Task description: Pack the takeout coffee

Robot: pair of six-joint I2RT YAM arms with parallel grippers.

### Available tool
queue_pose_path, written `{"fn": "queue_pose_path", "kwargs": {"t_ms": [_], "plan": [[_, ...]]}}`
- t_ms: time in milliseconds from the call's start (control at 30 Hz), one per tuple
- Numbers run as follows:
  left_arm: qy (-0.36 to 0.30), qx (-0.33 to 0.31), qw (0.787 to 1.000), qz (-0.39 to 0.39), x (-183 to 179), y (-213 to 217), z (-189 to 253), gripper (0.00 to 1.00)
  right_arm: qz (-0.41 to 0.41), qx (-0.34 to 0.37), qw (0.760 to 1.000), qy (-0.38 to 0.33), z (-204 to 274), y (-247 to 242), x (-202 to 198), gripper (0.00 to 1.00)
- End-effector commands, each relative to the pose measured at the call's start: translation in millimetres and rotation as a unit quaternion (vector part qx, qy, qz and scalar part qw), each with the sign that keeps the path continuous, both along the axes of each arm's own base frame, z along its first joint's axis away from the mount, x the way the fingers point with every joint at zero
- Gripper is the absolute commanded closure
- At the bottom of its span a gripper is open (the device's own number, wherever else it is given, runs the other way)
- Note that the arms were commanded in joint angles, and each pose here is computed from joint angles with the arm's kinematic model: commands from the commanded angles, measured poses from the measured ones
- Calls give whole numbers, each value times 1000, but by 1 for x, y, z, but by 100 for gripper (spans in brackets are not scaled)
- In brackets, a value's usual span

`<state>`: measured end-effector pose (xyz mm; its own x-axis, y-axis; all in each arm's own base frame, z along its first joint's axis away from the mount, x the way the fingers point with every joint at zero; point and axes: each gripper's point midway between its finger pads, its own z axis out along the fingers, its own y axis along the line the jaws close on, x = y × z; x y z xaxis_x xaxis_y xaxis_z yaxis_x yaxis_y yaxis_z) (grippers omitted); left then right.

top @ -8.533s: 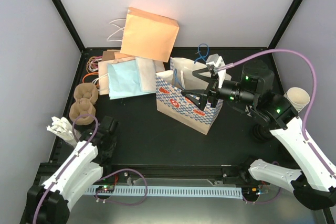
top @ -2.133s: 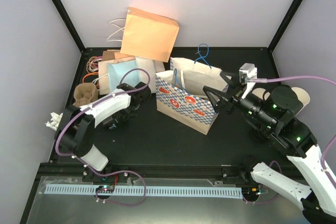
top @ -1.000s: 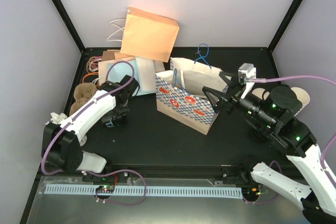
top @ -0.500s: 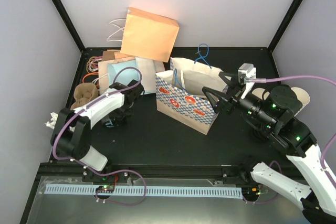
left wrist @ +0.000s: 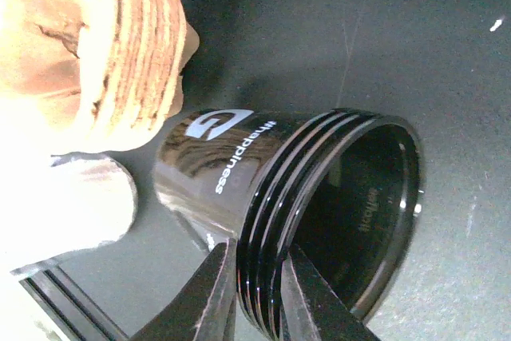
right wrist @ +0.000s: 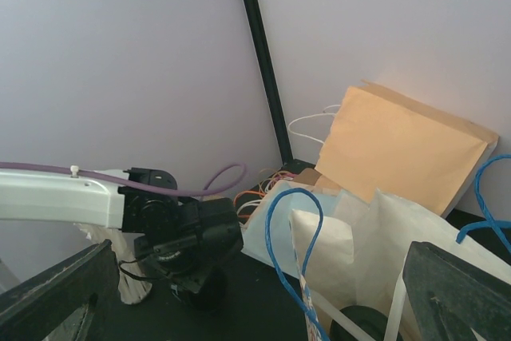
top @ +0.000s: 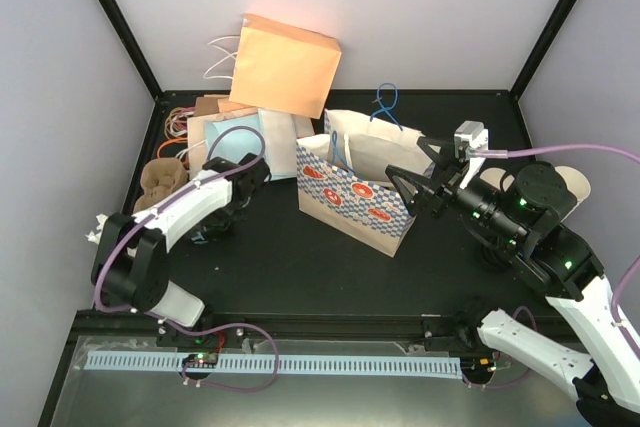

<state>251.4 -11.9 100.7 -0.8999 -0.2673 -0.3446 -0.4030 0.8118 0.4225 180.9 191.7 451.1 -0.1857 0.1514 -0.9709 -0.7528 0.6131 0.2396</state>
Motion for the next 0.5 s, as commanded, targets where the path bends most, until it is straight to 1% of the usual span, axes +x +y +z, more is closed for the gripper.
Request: {"fn": "queue_pose_path", "kwargs": {"t_ms": [0, 200, 333, 467], "plan": [[-34, -10, 999, 10, 2, 4, 24, 91, -1, 5, 1000, -11, 5, -2, -2, 0], [-64, -33, 997, 14, 2, 5, 53, 91, -1, 3, 1000, -9, 3, 0, -1, 0], [-94, -105, 990, 17, 6, 4, 64, 91, 1, 4, 1000, -9, 4, 0, -1, 0], [-142, -132, 981, 30, 9, 17, 75, 91, 1, 3, 1000, -10, 5, 0, -1, 0]]}}
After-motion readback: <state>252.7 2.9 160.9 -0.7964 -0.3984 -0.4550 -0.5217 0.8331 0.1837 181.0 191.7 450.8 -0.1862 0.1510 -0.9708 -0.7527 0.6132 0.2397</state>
